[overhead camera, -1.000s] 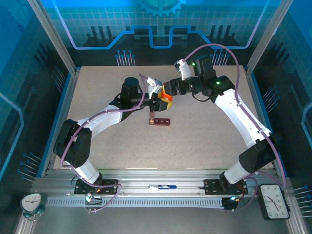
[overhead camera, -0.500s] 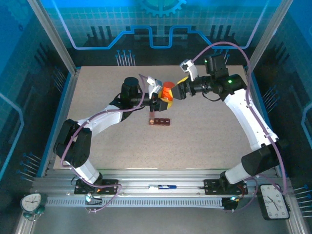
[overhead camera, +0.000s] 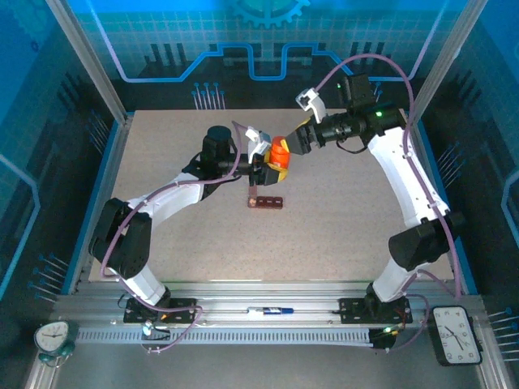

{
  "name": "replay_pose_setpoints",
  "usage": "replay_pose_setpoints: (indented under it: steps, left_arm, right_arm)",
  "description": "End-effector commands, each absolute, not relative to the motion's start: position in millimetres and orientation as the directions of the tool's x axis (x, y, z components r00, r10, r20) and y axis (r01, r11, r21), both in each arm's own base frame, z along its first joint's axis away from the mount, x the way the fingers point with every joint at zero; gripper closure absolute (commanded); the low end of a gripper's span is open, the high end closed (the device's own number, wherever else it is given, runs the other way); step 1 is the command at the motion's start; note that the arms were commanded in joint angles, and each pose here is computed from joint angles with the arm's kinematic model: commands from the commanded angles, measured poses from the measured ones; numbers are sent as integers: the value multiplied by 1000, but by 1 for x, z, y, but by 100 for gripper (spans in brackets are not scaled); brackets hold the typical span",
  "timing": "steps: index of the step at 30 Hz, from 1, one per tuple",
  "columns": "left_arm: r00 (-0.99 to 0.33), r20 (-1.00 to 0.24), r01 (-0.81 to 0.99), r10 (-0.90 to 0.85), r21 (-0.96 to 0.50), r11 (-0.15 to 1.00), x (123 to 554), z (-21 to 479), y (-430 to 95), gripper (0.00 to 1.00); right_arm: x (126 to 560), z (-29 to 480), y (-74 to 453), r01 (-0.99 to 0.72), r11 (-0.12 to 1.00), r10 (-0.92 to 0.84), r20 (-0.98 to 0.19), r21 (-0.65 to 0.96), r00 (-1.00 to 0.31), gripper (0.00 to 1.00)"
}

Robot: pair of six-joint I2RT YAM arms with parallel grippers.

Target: Sort the pills into containers

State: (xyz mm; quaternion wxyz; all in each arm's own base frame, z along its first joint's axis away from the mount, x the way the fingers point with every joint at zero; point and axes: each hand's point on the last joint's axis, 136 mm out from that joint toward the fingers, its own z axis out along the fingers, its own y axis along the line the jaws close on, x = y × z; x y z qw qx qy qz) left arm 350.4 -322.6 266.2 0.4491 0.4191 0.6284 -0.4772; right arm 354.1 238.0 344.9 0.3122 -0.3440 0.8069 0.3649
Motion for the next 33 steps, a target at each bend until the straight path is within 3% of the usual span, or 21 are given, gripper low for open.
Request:
replay_pose_setpoints:
  steps: [1, 14, 23, 33]
  left_arm:
    - [-191, -977, 974, 90, -177, 144, 347, 282, -327, 84]
    - [-200, -976, 972, 91, -186, 142, 347, 281, -327, 84]
    - [-197, -976, 973, 88, -183, 142, 347, 283, -327, 84]
    - [-172, -983, 969, 62, -157, 191, 355, 291, -325, 85]
  right_arm:
    - [344, 340, 242, -791, 480, -371, -729, 379, -575, 23]
    - [348, 337, 252, -790, 471, -375, -722, 392, -581, 30]
    - [345, 331, 259, -783, 460, -380, -704, 418, -600, 55]
    - [340, 306, 263, -711, 550, -299, -691, 439, -658, 61]
